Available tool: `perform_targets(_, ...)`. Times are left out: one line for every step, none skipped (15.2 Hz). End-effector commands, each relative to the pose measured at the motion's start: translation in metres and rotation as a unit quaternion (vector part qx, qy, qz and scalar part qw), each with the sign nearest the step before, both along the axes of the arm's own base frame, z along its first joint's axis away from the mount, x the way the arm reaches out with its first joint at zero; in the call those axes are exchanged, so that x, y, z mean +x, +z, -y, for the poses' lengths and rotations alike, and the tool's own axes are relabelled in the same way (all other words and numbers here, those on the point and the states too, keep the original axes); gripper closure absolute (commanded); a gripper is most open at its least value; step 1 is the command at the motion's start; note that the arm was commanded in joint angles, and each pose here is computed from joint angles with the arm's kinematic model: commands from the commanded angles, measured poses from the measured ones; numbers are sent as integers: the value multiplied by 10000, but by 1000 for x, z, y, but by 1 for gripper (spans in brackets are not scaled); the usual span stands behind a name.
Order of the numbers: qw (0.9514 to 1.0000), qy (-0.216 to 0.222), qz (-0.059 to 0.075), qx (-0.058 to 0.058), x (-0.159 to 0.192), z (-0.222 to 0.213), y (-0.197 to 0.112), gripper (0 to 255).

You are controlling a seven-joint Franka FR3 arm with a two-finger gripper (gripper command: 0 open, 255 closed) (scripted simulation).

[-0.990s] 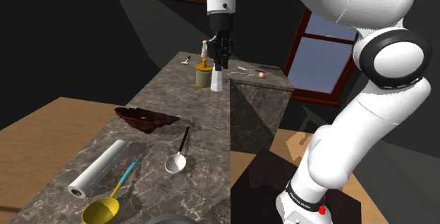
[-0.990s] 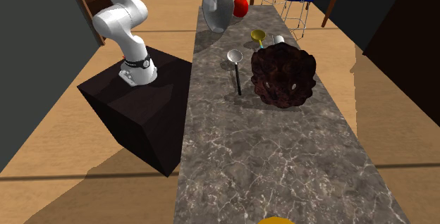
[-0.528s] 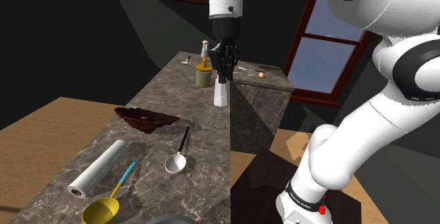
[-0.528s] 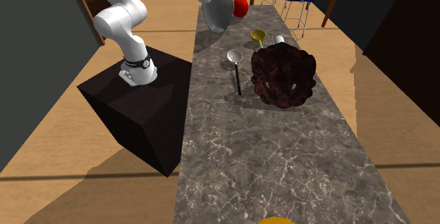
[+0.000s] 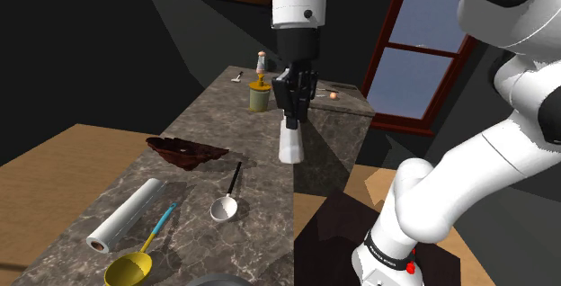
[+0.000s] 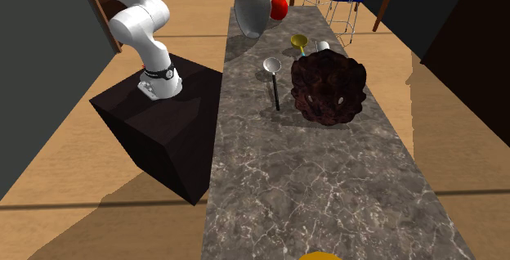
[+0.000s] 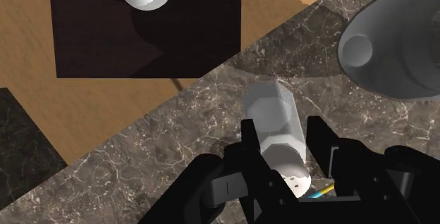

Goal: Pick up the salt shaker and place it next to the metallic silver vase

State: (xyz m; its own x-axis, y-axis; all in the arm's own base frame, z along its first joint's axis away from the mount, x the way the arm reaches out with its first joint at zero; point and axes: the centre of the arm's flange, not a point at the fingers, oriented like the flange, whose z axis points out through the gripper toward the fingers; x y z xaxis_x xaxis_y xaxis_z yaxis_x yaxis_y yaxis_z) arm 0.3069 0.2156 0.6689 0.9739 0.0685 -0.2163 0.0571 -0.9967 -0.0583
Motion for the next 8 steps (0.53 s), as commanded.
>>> perform_targets(10000,-7,-4,-1,-18,-19,-3,255)
perform_targets(10000,-7,-4,-1,-27,-29,-3,255)
perform_targets(10000,-7,-4,-1,-36,-38,-3,255)
perform_targets(10000,-7,-4,-1,-45,-48,-3,255)
perform_targets(10000,-7,-4,-1,-54,-57,-3,255)
perform_targets(10000,-7,-4,-1,-63,-67,-3,255)
perform_targets(10000,-7,-4,-1,-72,-77,-3,255)
perform_targets(10000,-7,-4,-1,-90,-95,-3,255)
